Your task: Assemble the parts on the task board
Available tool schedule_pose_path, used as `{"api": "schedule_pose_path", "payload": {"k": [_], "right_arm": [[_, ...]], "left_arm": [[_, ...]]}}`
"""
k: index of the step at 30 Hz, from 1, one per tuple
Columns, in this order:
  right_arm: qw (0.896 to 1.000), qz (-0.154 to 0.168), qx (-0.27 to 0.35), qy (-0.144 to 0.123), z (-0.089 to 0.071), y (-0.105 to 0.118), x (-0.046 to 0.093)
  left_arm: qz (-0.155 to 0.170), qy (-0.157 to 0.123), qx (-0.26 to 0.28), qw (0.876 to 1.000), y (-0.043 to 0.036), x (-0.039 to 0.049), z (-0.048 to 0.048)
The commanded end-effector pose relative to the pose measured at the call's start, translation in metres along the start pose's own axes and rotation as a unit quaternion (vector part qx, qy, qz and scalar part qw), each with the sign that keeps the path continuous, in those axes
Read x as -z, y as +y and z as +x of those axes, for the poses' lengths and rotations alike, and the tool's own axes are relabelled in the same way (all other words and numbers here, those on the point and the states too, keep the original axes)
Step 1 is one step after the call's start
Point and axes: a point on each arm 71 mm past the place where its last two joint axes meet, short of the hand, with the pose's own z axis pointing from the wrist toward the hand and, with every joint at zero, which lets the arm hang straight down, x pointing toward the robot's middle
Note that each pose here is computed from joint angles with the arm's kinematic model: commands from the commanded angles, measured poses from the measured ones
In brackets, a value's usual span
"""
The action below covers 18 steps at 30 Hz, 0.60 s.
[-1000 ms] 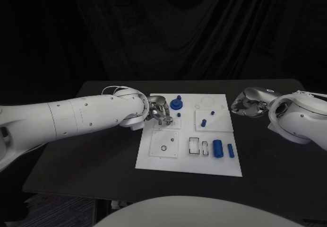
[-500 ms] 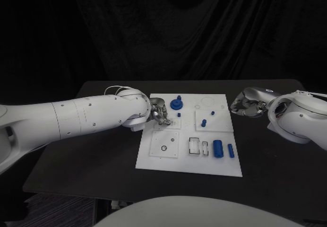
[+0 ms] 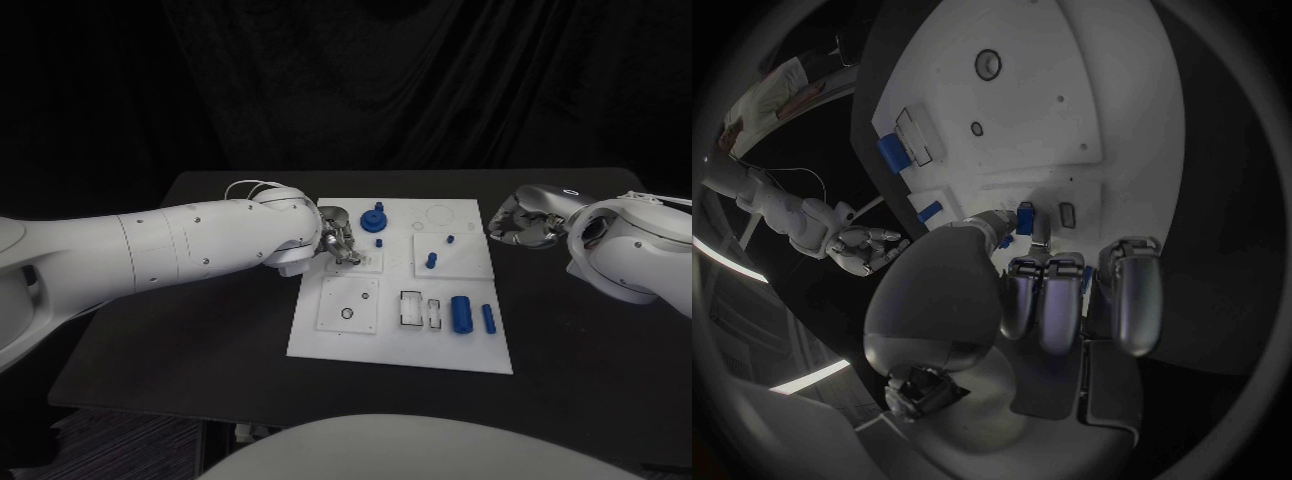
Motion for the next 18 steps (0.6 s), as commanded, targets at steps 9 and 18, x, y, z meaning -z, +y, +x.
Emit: {"api": "schedule_pose_path", "payload": {"k": [9, 18], "right_arm": [[1.000, 0.007, 0.002, 0.006, 0.0018, -0.0011, 0.0000], [1.000, 0.007, 0.002, 0.007, 0.0027, -0.0015, 0.0003]], "left_arm": [[0.002, 0.013, -0.006, 1.000, -0.0027, -0.0026, 0.0021], [0.002, 0.016, -0.006, 1.000, -0.0022, -0.0017, 0.0034]]}}
